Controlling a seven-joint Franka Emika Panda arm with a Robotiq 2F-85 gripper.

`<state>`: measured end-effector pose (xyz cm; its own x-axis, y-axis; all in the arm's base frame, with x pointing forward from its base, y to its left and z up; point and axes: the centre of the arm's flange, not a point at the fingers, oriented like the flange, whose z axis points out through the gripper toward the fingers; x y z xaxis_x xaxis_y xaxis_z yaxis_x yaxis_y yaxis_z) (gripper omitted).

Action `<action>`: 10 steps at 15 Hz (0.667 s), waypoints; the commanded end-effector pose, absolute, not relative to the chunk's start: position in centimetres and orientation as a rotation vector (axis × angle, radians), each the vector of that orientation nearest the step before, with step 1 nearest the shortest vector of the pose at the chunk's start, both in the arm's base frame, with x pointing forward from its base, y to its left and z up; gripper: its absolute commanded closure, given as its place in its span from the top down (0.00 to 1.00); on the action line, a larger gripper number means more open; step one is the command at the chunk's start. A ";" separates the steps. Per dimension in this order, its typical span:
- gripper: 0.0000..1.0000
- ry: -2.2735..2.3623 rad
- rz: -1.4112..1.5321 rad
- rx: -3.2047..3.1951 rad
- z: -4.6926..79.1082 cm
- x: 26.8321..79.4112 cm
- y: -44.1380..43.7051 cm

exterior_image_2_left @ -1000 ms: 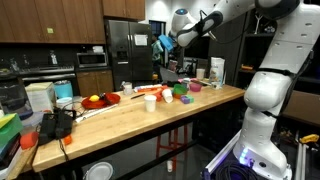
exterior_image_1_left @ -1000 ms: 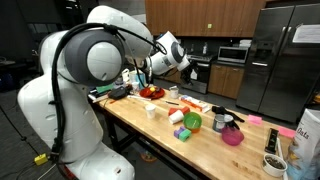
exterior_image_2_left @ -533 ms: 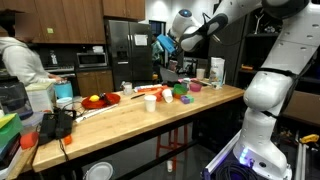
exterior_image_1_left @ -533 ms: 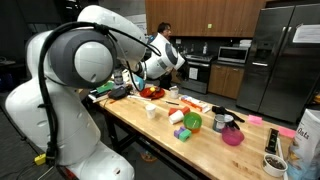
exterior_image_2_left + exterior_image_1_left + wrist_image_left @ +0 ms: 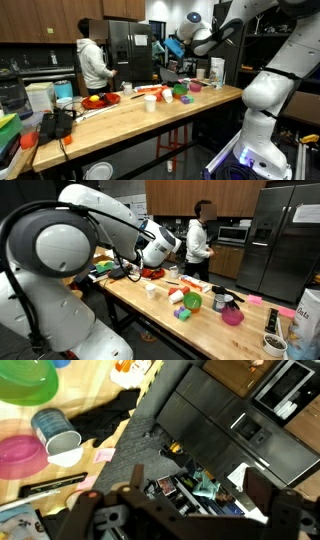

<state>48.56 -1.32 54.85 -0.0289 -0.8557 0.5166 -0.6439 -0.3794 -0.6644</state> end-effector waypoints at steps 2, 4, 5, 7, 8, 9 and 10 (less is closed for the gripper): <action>1.00 1.659 -1.484 -1.865 53.2 43.4 -2.6; 1.00 1.651 -1.473 -1.991 54.6 45.3 -3.0; 1.00 1.662 -1.480 -2.000 54.4 44.8 -3.3; 1.00 1.656 -1.480 -2.002 54.4 44.8 -3.2; 1.00 1.654 -1.478 -2.005 54.3 44.9 -3.1; 1.00 1.604 -1.481 -2.010 54.2 45.5 -3.7; 1.00 1.506 -1.500 -2.042 54.9 46.5 -4.0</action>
